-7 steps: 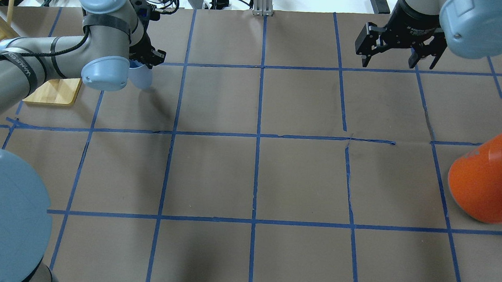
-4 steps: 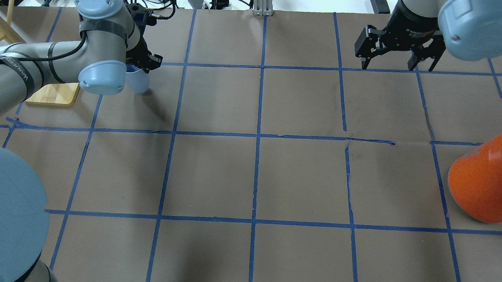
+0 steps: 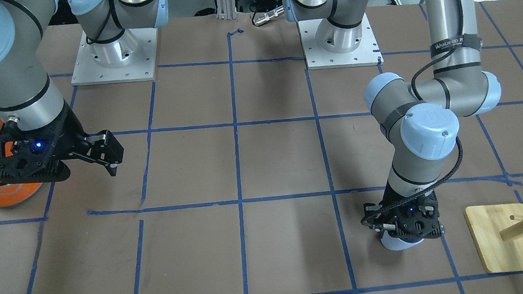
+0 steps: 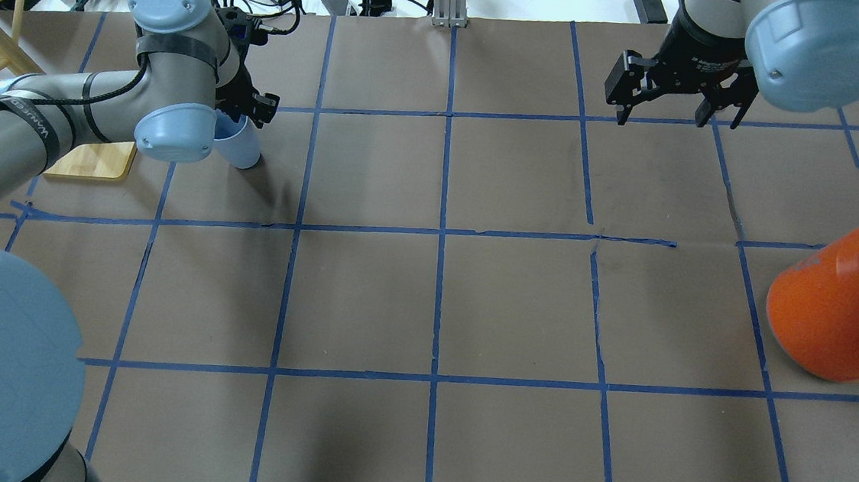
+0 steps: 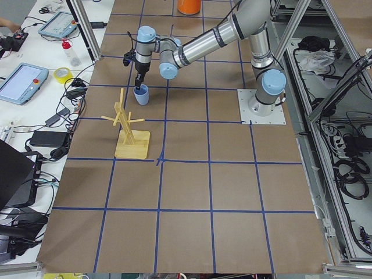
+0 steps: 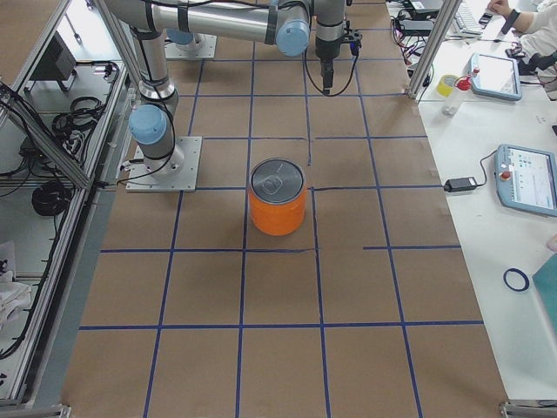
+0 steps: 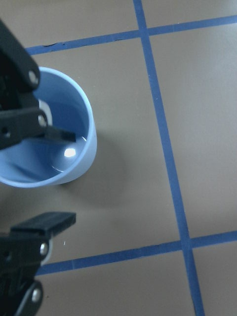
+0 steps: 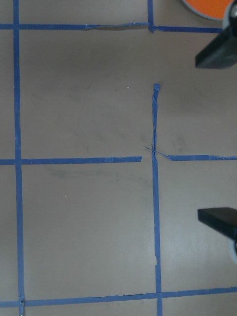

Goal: Flip cup
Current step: 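Open the left gripper and raise it away from the cup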

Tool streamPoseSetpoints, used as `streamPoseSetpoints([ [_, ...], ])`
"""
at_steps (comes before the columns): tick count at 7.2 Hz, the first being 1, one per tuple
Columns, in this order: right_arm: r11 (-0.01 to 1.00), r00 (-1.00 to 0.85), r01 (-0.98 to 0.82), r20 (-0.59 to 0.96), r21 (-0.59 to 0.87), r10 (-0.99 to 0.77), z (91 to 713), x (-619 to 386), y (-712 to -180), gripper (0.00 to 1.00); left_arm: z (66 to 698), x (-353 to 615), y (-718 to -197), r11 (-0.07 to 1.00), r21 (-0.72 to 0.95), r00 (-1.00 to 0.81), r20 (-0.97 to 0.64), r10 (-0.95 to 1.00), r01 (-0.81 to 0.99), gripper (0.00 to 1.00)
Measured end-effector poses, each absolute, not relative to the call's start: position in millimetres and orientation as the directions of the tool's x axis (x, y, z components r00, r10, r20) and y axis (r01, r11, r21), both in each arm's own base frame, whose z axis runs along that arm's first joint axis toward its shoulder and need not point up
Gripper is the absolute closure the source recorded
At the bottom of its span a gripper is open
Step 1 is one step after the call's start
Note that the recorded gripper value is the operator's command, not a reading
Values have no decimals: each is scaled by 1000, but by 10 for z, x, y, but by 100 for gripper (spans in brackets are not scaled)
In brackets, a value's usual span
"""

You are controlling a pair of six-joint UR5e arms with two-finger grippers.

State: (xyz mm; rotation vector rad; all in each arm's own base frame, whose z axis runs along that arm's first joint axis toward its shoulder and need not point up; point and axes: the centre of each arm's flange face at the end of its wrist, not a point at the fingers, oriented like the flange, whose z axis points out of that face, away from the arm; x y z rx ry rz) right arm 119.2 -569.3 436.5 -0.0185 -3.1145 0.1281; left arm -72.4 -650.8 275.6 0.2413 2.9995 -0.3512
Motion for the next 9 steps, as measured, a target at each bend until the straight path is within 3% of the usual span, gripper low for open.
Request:
streamPoseSetpoints([
  [3, 995, -1000, 10, 20, -100, 12, 4342, 1196, -5735, 0, 3761, -825, -6315, 979, -118, -984, -83, 160, 169, 0],
  [6, 995, -1000, 10, 21, -98, 12, 4544, 1198, -5556, 0, 4759, -977, -5629, 982, -78, -985, -29, 173, 174, 0],
  [9, 1000, -1000, 7, 19, -4, 7, 4768, 1226, -5156, 0, 5174, -1039, -4902, 987, -21, -987, -7, 160, 160, 0],
])
